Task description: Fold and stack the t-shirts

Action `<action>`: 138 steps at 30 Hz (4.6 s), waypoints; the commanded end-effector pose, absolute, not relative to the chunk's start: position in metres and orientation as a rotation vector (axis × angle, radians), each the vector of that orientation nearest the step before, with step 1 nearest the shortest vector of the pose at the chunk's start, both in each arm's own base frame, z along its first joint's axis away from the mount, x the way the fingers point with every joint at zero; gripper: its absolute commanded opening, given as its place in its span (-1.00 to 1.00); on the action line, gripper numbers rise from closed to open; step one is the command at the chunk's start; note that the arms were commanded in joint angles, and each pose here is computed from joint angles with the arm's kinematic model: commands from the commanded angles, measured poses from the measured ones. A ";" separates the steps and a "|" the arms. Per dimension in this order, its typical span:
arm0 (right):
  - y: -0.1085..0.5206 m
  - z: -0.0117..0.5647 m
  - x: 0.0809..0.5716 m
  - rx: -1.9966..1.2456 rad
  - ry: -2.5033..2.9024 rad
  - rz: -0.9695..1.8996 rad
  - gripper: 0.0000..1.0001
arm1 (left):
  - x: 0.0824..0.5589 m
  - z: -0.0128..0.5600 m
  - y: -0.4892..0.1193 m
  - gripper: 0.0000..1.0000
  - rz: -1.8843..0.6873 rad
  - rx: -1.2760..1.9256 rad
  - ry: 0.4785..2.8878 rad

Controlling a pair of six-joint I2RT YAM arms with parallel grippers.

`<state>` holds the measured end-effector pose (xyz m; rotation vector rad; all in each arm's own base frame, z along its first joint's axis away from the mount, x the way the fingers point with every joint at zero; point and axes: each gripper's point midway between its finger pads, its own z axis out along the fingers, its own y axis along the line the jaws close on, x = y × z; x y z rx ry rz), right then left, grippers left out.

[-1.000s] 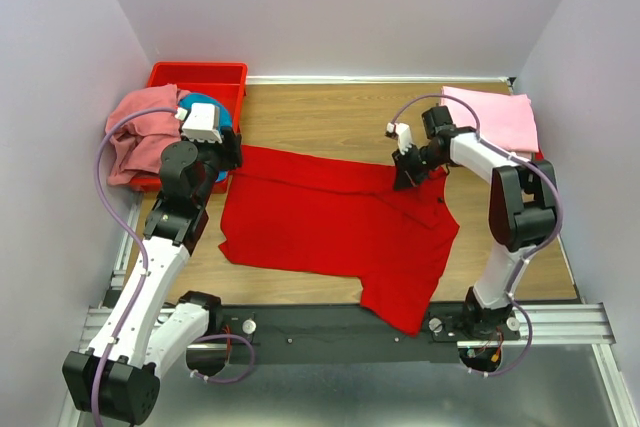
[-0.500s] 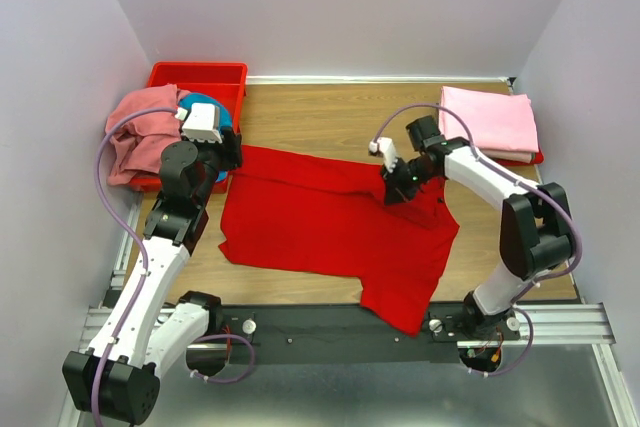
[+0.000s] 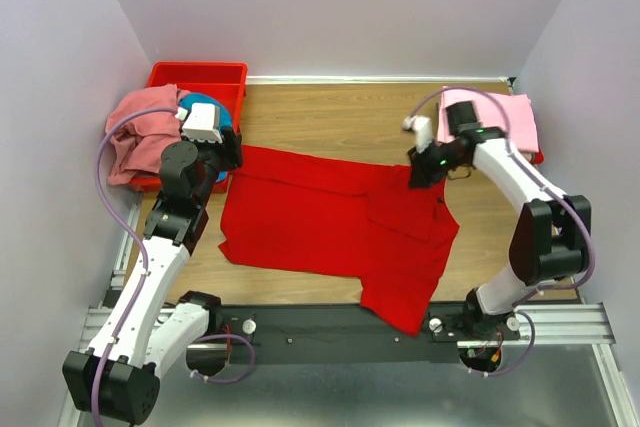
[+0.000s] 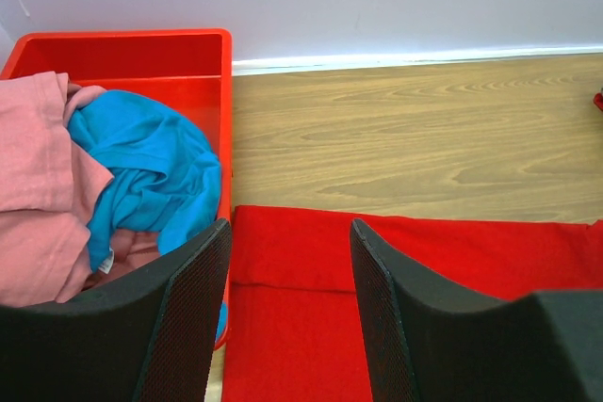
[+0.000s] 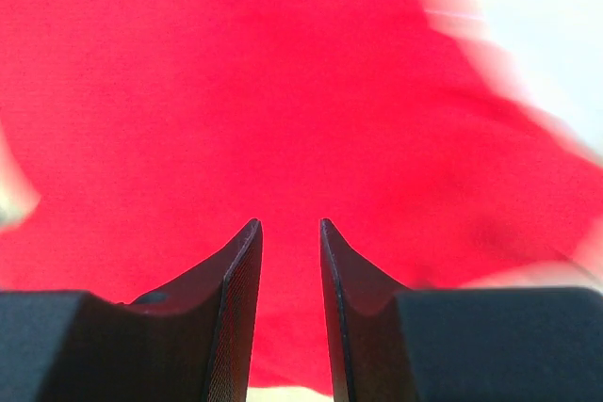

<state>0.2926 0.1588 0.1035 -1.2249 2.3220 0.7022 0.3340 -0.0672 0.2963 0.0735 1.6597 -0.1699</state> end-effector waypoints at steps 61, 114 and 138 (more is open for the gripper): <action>0.004 0.078 0.395 -0.050 2.385 0.274 -0.99 | 0.413 0.106 -0.164 -0.36 -0.417 0.179 2.288; 0.003 0.038 0.338 0.326 2.594 0.338 -0.99 | 0.434 0.036 -0.160 -0.24 -0.280 0.213 2.466; 0.031 0.078 0.330 0.160 2.561 0.567 -0.99 | 0.437 0.036 -0.160 -0.24 -0.272 0.221 2.469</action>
